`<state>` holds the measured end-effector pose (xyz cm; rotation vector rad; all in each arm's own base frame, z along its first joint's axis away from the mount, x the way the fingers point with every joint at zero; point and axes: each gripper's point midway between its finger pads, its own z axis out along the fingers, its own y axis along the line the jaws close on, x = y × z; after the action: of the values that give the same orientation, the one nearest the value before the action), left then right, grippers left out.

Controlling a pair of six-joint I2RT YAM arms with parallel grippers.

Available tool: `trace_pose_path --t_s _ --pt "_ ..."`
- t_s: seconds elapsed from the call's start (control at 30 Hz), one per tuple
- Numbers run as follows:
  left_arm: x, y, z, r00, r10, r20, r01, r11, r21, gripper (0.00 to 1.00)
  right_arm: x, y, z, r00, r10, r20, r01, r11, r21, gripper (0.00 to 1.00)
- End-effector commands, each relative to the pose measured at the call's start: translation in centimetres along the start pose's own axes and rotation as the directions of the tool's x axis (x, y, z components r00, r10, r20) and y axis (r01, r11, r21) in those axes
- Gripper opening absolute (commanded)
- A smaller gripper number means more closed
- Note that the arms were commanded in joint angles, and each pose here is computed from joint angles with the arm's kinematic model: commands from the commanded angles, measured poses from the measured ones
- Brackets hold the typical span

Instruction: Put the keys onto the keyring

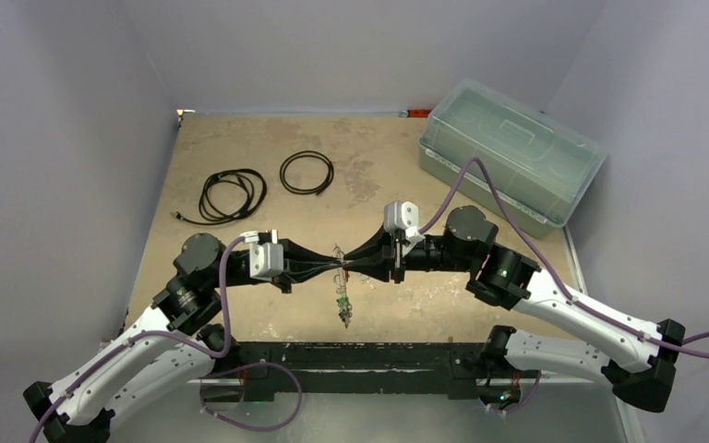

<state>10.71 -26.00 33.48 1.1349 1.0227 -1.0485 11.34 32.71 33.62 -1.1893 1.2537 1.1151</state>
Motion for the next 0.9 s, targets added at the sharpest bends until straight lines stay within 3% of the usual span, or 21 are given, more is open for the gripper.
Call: trace_pose_path --t_s 0.0,0.2,0.33,0.43,0.5,0.6,0.73,0.87 --pt "-1.7 0.2 0.2 0.998 0.029 0.063 -0.029 1.0 -0.007 0.0 -1.9 0.3 0.2 0.998 -0.026 0.063 0.027 0.999 -0.024 0.19" --pt "-1.6 0.4 0.2 0.998 0.031 0.056 -0.03 0.999 -0.013 0.0 -2.1 0.8 0.3 0.996 -0.04 0.077 0.044 0.998 -0.055 0.02" --pt "-1.2 1.1 0.0 0.999 0.048 0.004 -0.047 0.998 -0.046 0.01 -2.3 0.8 0.1 0.996 -0.046 0.077 0.05 0.998 -0.048 0.0" --pt "-0.5 1.8 -0.6 0.993 0.061 -0.098 -0.068 0.995 -0.075 0.33 -1.8 0.0 0.1 0.999 -0.038 0.031 0.038 0.999 -0.01 0.0" --pt "0.0 2.3 -1.1 0.983 0.063 -0.175 -0.08 0.993 -0.091 0.44 -1.0 -0.5 0.1 0.999 -0.02 -0.035 0.02 1.0 0.015 0.0" --pt "-0.4 2.7 -1.8 0.962 0.072 -0.263 -0.1 0.991 -0.094 0.45 -0.2 -0.5 -0.4 0.995 -0.001 -0.105 0.004 0.999 0.036 0.0" --pt "-1.2 2.4 -1.8 0.942 0.061 -0.329 -0.077 0.996 -0.035 0.35 -0.1 -0.1 -0.9 0.989 -0.004 -0.146 0.012 0.999 0.053 0.0" --pt "-0.6 1.2 -0.9 0.938 0.039 -0.343 -0.023 0.998 0.051 0.39 0.2 -0.2 -0.9 0.984 -0.008 -0.179 0.019 0.998 0.059 0.0"
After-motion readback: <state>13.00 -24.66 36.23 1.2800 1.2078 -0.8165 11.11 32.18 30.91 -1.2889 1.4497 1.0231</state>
